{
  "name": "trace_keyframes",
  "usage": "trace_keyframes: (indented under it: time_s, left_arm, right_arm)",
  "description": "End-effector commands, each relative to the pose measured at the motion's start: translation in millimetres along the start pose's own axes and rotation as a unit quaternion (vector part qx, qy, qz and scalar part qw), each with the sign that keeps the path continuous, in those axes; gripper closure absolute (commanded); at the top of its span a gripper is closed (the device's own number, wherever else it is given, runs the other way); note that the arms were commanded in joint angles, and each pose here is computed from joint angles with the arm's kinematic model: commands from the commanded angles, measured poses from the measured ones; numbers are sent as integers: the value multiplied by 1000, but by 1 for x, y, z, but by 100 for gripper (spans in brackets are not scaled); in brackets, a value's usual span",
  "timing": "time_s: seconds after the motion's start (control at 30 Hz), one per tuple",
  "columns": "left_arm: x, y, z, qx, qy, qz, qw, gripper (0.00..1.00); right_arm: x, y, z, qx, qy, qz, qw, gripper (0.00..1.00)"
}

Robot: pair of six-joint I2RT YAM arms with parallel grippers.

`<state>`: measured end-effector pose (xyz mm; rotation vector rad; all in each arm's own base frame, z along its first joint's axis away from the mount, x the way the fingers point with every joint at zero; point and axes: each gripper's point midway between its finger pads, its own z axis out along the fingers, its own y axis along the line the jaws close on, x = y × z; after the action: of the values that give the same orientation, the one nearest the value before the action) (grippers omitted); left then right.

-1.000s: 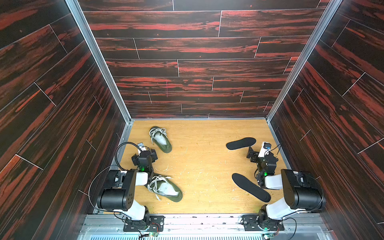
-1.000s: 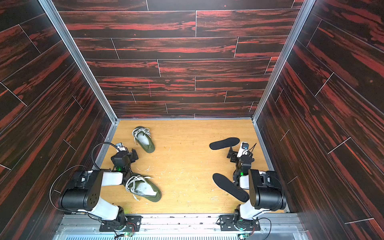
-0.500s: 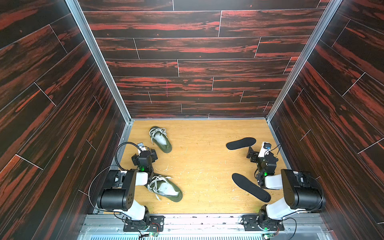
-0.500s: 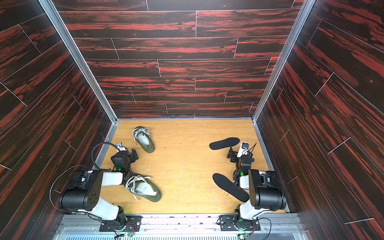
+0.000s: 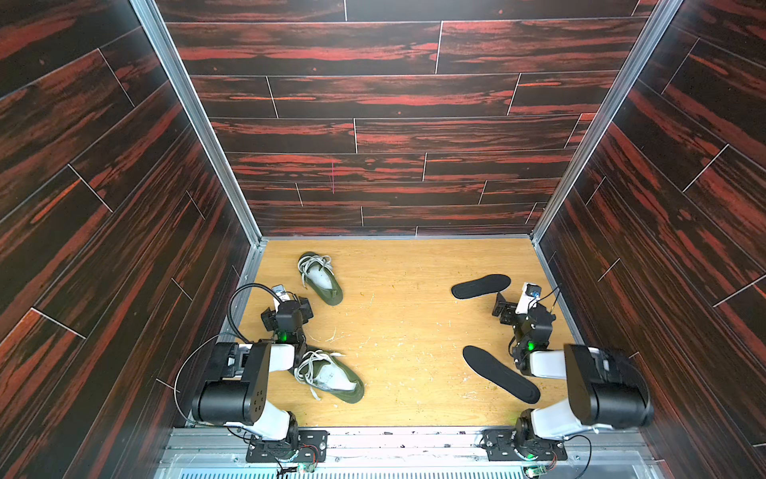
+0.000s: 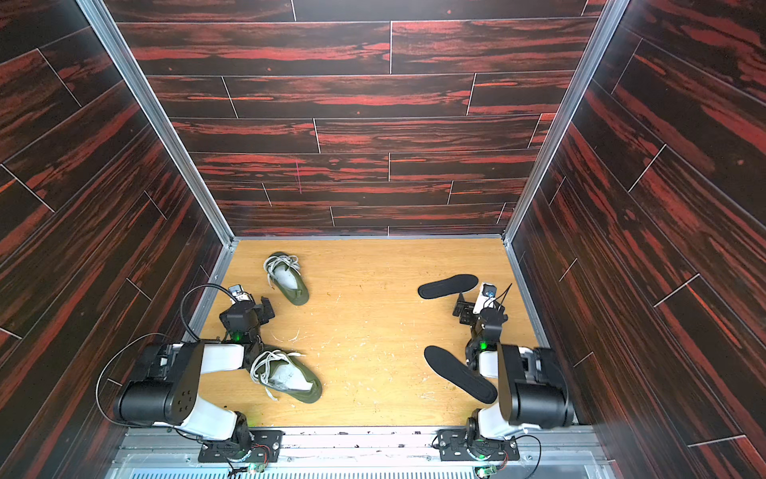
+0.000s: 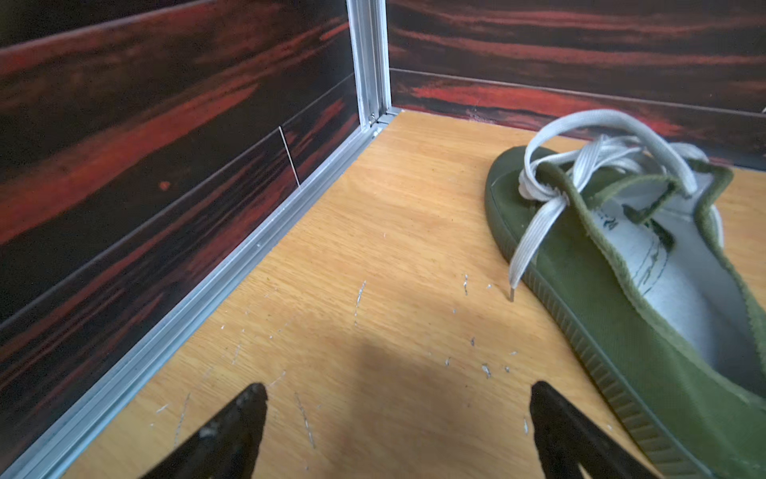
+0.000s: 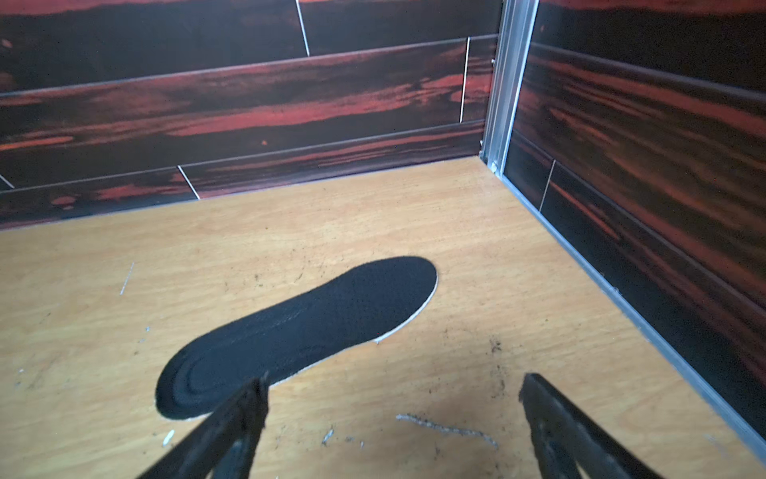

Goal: Insert the insole into the shoe
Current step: Move the shoe to the center of the board.

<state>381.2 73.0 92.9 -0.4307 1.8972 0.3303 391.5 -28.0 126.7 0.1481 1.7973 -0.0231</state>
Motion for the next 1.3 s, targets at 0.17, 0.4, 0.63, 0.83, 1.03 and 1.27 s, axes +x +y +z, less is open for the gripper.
trace_keyframes:
  time_s: [0.17, 0.4, 0.63, 0.83, 1.03, 1.27]
  left_arm:
    - [-86, 5, -7, -55, 50, 16, 997, 0]
    - [-84, -8, -16, -50, 153, -105, 981, 3]
    - [-61, -42, -7, -67, 247, -159, 954, 8]
    - [-53, -69, 12, -72, 272, -163, 946, 11]
    - [-25, -78, 29, -92, 296, -166, 936, 13]
    - [-17, -83, 48, -107, 296, -159, 936, 17]
  right_arm:
    - [-43, 20, 13, -32, 82, 32, 996, 2]
    - [-79, 53, 13, -81, 100, 63, 990, 4]
    - [-82, 113, 17, -133, 132, 28, 982, 9]
    - [-79, 158, 12, -163, 141, -2, 976, 10]
    - [-76, 185, 7, -189, 145, -10, 971, 11]
    - [-76, 204, 3, -211, 146, -21, 966, 12]
